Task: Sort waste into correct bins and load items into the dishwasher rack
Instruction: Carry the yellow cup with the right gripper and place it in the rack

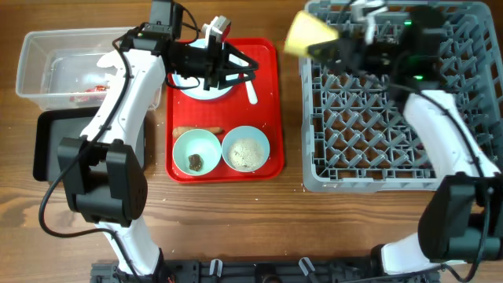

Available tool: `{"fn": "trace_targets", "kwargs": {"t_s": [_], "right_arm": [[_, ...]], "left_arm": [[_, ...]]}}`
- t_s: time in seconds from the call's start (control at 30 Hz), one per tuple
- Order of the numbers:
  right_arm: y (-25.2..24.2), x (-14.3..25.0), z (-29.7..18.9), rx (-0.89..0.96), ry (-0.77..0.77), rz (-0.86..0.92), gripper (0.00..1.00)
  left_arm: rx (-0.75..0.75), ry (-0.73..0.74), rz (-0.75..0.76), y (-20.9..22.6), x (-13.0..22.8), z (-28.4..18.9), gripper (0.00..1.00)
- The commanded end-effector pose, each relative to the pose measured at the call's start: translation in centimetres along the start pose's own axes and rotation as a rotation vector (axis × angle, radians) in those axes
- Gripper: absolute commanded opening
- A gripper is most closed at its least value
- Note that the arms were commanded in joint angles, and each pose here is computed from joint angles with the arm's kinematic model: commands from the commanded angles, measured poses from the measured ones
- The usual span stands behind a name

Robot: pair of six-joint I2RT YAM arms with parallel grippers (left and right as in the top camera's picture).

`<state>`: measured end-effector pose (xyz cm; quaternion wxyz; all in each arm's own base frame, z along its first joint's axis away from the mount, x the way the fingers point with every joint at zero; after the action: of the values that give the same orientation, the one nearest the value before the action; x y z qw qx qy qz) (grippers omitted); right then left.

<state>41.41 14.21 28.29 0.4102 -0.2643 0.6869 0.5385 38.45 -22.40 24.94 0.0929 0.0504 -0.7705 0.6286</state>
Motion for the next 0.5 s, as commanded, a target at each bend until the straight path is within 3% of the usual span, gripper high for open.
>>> {"fn": "trace_targets", "kwargs": {"t_s": [0.0,0.13,0.27,0.37,0.47], "right_arm": [[-1.3,0.5,-1.3,0.084,0.005,0.078,0.47],[-3.0,3.3,-4.1,0.501,0.111,0.155,0.47],[1.4,4.1,-10.9,0.943,0.257,0.232,0.47],[5.2,9.5,-11.7,1.049,0.483,0.401,0.46],[7.3,13.5,-9.7,1.02,0.682,0.492,0.46]], "left_arm": [[-0.177,-0.135,0.043,1.6,-1.7,-0.5,0.37],[-0.484,-0.36,0.041,6.0,-5.1,-3.0,0.39],[-0.692,-0.513,0.039,8.5,-6.9,-5.7,0.4],[-0.797,-0.58,0.029,9.6,-7.5,-7.3,0.4],[-0.829,-0.594,0.027,10.1,-7.5,-7.8,0.4]]}}
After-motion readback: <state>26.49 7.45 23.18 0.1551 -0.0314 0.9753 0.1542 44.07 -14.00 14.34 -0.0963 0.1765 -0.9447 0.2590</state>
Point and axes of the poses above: each gripper's point midway between its finger pads, its own z axis out along the fingers, its own y axis along the line the jaws close on, x = y × z, the point moved 1 cm from there along -z, back along the fingers, and after that the axes turned 11 degrees about -z, right-handed, at the moved point
